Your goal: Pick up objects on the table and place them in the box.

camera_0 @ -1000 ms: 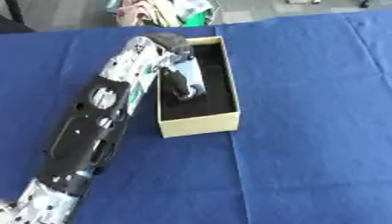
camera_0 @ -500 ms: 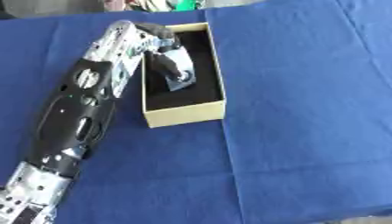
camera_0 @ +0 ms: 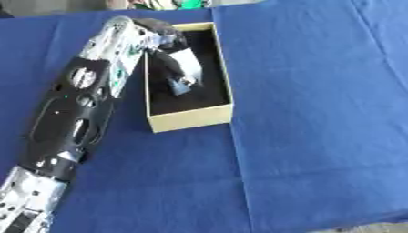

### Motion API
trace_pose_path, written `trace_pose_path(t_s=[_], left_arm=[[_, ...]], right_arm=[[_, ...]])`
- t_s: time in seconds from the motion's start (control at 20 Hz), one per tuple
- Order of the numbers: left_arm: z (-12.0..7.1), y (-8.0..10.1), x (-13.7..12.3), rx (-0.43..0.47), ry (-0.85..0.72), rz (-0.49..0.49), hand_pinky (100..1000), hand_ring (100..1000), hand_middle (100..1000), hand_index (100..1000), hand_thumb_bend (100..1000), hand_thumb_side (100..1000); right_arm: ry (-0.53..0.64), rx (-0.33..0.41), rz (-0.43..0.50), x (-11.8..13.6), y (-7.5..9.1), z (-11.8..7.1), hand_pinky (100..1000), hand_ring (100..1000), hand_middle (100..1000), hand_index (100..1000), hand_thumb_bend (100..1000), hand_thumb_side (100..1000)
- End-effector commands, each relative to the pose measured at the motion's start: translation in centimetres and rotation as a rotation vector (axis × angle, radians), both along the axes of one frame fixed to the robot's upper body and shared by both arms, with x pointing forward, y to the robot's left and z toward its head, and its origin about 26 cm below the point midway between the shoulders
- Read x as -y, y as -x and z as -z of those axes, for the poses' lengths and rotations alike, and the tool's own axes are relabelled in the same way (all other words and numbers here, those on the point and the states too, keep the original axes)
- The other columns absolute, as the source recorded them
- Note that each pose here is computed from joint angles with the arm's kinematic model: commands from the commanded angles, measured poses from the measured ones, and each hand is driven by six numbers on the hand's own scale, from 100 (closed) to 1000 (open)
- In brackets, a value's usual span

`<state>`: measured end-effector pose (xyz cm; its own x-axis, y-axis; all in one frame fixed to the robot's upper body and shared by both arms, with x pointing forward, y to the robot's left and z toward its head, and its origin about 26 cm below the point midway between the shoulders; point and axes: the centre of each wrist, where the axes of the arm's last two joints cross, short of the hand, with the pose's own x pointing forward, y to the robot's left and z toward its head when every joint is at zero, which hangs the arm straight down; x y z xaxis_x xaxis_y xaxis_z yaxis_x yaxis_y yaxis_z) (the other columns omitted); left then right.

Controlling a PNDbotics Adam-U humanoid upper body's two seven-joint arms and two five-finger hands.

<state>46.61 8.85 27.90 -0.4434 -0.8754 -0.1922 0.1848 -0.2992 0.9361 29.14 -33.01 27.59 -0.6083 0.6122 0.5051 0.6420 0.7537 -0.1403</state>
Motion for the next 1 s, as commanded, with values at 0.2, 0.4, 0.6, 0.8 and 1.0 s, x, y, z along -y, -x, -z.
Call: trace_pose_path(t_s=[0.2, 0.4, 0.6, 0.8, 1.0], left_arm=[[-3.9, 1.0, -0.7, 0.138, -0.020, -0.002, 810, 954, 877, 961, 998, 790], [-6.3, 2.6, -1.2, 0.304, 0.031, 0.001, 800, 944, 866, 952, 928, 833], [-11.1, 7.2, -3.1, 0.694, 0.389, 0.063, 666, 758, 731, 815, 343, 868], [-13.1, 10.9, -6.2, 0.876, 0.840, 0.138, 627, 675, 677, 766, 141, 796], [-13.9, 14.2, -9.9, 1.011, 1.209, 0.211, 634, 679, 692, 774, 100, 792]], right_arm=[[0.016, 0.025, -0.001, 0.1, 0.3, -0.8, 707, 772, 702, 774, 100, 912], [0.016, 0.028, 0.003, 0.1, 0.3, -0.9, 707, 772, 702, 773, 100, 911], [0.013, 0.041, 0.018, 0.5, 0.4, -0.9, 707, 771, 703, 773, 100, 912], [0.014, 0.060, 0.040, 0.9, 0.6, -1.0, 706, 770, 704, 772, 100, 910], [0.010, 0.085, 0.059, 1.4, 0.8, -1.0, 705, 770, 706, 772, 100, 911]])
